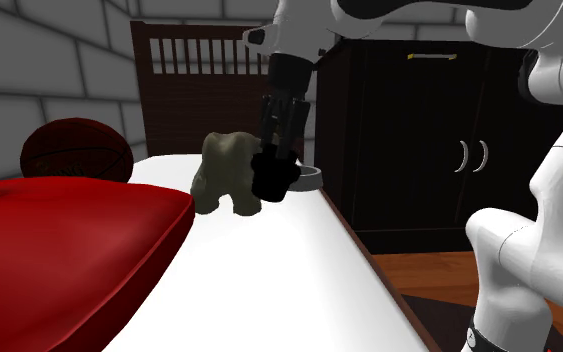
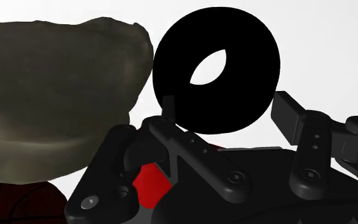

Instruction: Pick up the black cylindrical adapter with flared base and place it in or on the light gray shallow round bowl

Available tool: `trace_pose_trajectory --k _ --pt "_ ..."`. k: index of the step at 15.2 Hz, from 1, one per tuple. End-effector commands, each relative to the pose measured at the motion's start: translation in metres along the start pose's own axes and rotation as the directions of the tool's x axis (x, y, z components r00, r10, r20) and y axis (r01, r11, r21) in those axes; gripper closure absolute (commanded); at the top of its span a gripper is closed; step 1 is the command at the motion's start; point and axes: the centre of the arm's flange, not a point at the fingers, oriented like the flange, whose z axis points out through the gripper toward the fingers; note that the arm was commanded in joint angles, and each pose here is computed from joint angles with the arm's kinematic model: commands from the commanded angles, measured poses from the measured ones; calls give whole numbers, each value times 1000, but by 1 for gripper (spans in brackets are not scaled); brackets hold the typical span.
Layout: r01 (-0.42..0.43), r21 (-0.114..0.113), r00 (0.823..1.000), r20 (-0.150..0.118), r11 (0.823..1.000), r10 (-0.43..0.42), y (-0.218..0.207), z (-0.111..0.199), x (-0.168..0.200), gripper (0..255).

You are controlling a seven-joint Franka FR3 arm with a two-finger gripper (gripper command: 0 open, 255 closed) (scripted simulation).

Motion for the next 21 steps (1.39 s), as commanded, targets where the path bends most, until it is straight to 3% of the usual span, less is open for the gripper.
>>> trace_pose_trajectory --k 1,21 --pt "1 0 1000 -1 1000 -1 23 -1 -18 255" --pt "1 0 1000 -1 1000 -1 249 -9 -153 255"
